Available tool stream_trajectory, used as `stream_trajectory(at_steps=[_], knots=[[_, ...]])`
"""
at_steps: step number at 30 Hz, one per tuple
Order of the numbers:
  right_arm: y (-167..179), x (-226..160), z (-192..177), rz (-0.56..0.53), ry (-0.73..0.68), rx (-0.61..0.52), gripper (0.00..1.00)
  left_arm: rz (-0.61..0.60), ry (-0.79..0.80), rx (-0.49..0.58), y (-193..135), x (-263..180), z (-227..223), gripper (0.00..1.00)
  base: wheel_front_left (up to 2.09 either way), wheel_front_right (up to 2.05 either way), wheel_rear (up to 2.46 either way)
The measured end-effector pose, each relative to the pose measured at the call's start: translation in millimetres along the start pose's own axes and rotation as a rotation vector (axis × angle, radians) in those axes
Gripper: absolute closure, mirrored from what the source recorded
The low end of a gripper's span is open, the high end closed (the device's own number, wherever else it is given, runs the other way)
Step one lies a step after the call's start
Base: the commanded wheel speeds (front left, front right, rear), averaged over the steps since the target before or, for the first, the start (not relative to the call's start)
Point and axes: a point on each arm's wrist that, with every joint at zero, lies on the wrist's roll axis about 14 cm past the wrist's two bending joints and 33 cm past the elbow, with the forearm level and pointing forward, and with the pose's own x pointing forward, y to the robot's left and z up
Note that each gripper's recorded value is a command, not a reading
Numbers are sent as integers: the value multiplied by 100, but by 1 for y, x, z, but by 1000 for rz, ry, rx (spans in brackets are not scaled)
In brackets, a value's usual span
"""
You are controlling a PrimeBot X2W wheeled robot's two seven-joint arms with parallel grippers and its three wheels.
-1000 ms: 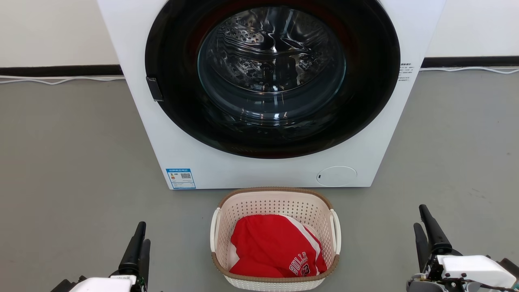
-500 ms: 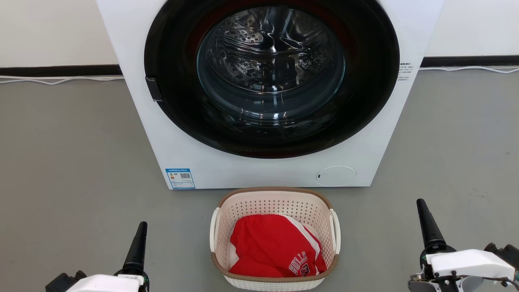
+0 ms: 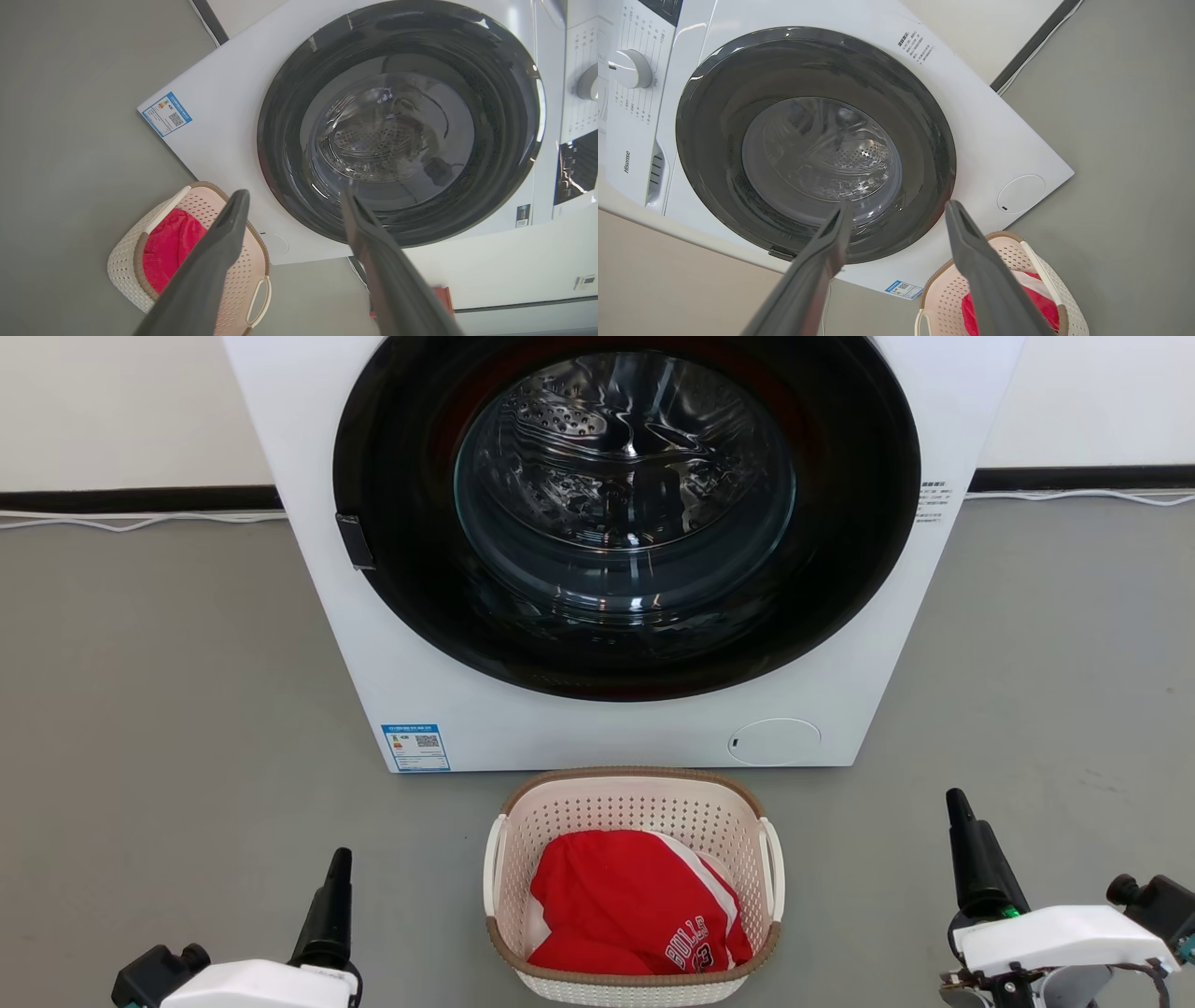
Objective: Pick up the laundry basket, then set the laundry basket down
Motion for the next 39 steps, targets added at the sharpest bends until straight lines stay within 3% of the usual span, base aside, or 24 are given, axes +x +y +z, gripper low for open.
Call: stream_trajectory(at_steps=[9,39], knots=[[2,0,2,8,-11,-149,0,-3,-1,161,-2,1,-2,0,0,0,0],[12,0,7,60,-51,-577,0,-18,-58,495,-7,2,3,0,0,0,0]])
